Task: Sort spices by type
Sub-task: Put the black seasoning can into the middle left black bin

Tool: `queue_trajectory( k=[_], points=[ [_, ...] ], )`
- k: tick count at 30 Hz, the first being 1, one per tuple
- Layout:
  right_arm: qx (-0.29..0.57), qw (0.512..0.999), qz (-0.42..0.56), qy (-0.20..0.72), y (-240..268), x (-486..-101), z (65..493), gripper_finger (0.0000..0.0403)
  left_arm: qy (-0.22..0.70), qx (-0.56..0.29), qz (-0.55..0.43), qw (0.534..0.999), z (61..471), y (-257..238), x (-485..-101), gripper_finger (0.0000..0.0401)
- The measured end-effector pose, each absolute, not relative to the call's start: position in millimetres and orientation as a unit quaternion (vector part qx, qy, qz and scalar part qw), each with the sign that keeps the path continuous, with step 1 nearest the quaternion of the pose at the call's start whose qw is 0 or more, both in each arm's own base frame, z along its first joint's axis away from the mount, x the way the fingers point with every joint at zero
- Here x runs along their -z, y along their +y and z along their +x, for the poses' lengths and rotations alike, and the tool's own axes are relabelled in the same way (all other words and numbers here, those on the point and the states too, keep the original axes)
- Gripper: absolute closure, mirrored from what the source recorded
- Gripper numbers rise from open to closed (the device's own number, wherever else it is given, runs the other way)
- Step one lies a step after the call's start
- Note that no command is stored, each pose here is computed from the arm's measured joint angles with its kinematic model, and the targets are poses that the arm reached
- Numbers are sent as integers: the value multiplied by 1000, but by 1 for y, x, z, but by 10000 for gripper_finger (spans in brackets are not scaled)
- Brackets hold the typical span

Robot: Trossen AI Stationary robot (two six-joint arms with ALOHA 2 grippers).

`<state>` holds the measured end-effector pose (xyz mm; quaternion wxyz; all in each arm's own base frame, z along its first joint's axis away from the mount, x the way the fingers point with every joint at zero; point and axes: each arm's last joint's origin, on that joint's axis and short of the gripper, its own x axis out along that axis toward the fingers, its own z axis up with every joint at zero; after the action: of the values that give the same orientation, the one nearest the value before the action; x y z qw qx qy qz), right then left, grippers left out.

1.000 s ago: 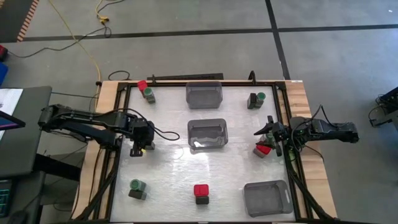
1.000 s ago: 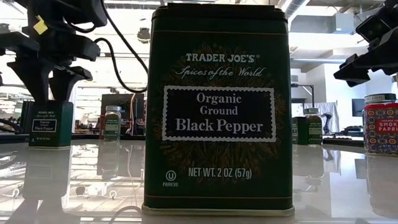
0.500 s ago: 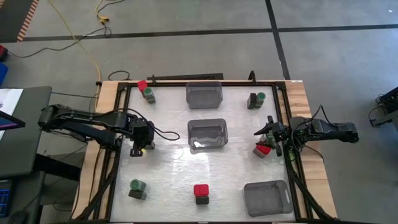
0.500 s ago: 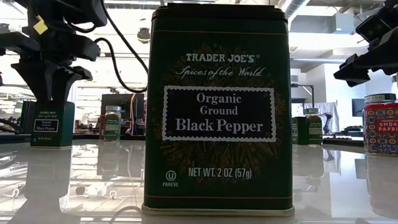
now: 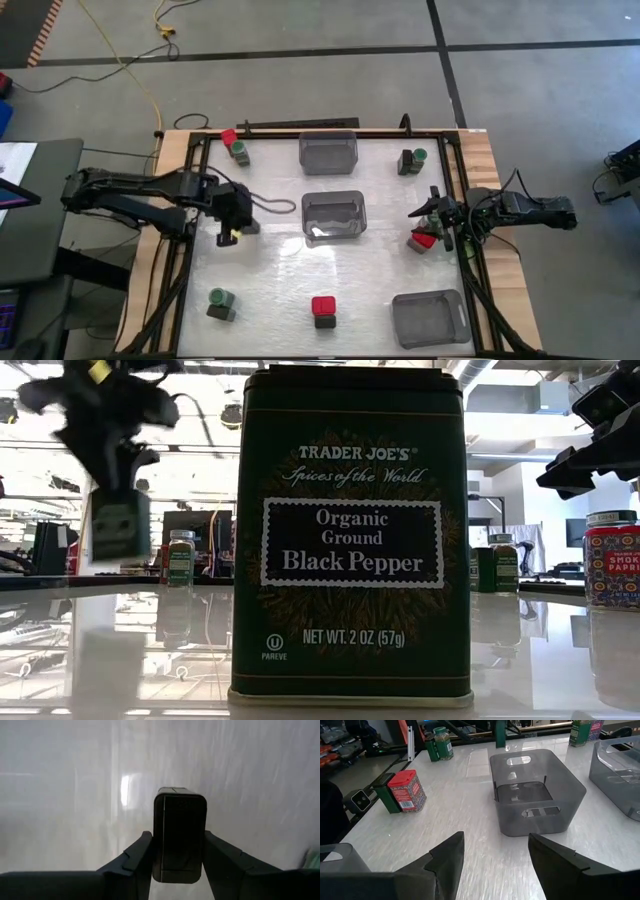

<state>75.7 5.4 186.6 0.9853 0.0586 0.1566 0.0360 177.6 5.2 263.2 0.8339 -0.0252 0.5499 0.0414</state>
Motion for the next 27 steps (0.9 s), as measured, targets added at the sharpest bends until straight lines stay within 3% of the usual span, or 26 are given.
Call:
queue_trajectory(
  k=[8, 15, 21, 27],
  points=[
    [-36, 985, 59, 156, 5, -187, 76, 154, 488, -87, -51, 867, 210, 32, -332, 257],
    [-36, 985, 59, 156, 5, -187, 76, 154, 485, -77, -14, 871, 277, 54, -373, 257],
    [-36, 985, 59, 156, 5, -187, 76, 154, 484, -55, -11, 873, 345, 62, -374, 257],
    [-36, 985, 59, 156, 5, -187, 76, 154, 528, -28, -13, 849, 394, 53, -335, 257]
  ],
)
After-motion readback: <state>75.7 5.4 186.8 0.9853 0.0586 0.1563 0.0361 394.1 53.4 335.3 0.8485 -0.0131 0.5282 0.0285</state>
